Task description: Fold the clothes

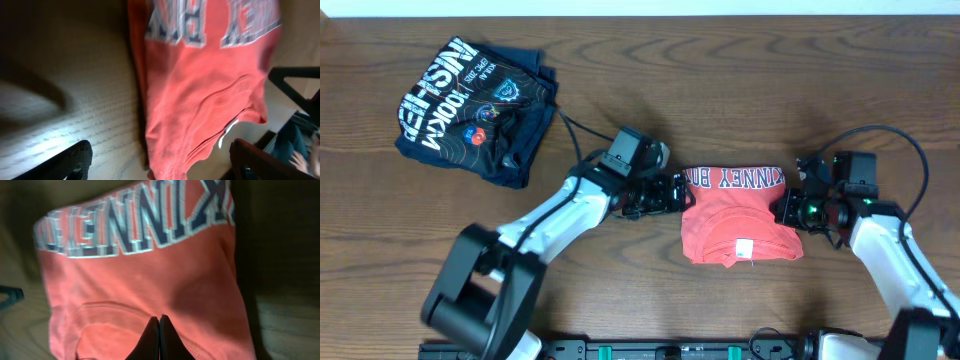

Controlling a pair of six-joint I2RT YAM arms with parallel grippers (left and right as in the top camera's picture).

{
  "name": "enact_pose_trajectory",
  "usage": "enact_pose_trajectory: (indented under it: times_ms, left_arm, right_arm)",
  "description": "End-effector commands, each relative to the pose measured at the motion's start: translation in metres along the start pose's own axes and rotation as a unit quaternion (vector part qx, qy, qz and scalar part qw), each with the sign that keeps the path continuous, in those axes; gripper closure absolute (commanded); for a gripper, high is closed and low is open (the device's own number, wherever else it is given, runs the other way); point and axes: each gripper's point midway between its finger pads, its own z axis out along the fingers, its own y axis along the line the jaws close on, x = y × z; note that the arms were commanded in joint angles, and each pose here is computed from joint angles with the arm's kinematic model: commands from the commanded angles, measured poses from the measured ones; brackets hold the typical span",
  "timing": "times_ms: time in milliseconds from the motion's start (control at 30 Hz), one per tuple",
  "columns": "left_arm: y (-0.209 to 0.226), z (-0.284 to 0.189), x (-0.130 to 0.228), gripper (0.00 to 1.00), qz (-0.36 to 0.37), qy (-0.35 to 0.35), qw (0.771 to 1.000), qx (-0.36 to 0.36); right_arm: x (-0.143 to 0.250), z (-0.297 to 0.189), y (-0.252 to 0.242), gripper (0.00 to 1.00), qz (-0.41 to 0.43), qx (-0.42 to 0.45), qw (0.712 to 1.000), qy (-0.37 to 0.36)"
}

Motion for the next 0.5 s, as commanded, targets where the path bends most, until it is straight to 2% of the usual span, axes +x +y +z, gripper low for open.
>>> enact_pose_trajectory:
  times_ms: [0,467]
  left_arm:
    - [-0.001,0.013,0.013,0.1,-0.033,0.041,0.999,0.014]
    - [-0.012,0.093,0.071,0.11,-0.085,0.147,0.985,0.03]
  right_arm:
    - [0.01,0.014,-0.015,0.99,0.045,0.025,0.998,0.028]
    - [0.018,0.03,-0.024,0.99,0.061,0.03,0.996,0.053]
